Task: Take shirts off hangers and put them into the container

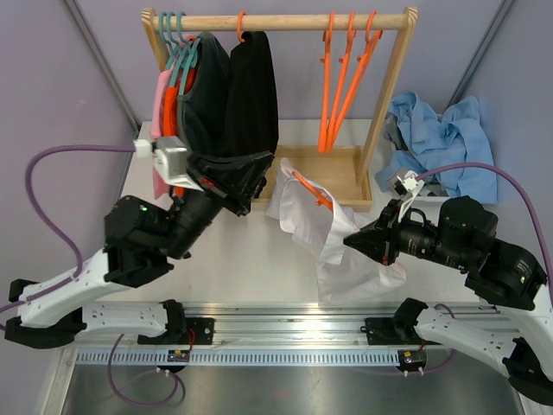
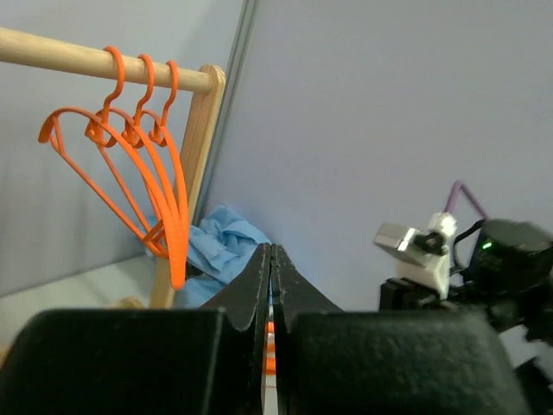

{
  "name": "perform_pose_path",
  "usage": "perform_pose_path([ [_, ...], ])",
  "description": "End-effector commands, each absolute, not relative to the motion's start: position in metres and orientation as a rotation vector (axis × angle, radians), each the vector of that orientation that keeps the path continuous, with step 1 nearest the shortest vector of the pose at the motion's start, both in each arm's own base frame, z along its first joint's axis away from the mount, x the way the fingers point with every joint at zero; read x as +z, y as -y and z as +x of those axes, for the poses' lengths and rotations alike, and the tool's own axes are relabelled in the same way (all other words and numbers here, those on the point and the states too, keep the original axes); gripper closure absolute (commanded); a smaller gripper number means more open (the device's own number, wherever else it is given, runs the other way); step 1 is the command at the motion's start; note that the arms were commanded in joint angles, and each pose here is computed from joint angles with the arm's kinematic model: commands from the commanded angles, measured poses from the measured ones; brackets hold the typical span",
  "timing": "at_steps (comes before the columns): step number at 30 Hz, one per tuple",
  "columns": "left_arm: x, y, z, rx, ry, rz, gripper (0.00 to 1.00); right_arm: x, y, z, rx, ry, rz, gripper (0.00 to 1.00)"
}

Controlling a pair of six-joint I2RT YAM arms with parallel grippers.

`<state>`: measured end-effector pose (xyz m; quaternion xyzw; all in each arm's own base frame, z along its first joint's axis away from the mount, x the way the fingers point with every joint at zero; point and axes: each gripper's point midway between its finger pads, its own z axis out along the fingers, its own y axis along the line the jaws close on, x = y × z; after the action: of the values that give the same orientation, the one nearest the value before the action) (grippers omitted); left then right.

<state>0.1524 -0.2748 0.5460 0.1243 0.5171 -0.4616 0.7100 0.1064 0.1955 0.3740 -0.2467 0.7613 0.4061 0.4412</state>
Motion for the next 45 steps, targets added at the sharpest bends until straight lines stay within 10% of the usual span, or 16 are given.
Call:
perform_pose_path([
  [1,0.591,0.218,0.137,-1.276,-1.166,0.006,1.0,0.39,-0.196,0.103,1.033,-1.807,-0.639,1.0],
  [24,0.602,0.135,0.093,-1.649,-0.913,-0.183,0.98,0.389,-0.206,0.099,1.091,-1.771,-0.677,1.0],
  [31,0.592,0.167,0.106,-1.556,-1.038,-0.126,0.26,0.396,-0.202,0.1,1.075,-1.756,-0.665,1.0],
  [34,0.575,0.206,0.117,-1.476,-1.164,-0.042,0.11,0.403,-0.201,0.1,1.075,-1.738,-0.66,1.0],
  [45,0.503,0.299,0.137,-1.358,-1.366,0.151,0.05,0.432,-0.195,0.103,1.051,-1.684,-0.631,1.0],
])
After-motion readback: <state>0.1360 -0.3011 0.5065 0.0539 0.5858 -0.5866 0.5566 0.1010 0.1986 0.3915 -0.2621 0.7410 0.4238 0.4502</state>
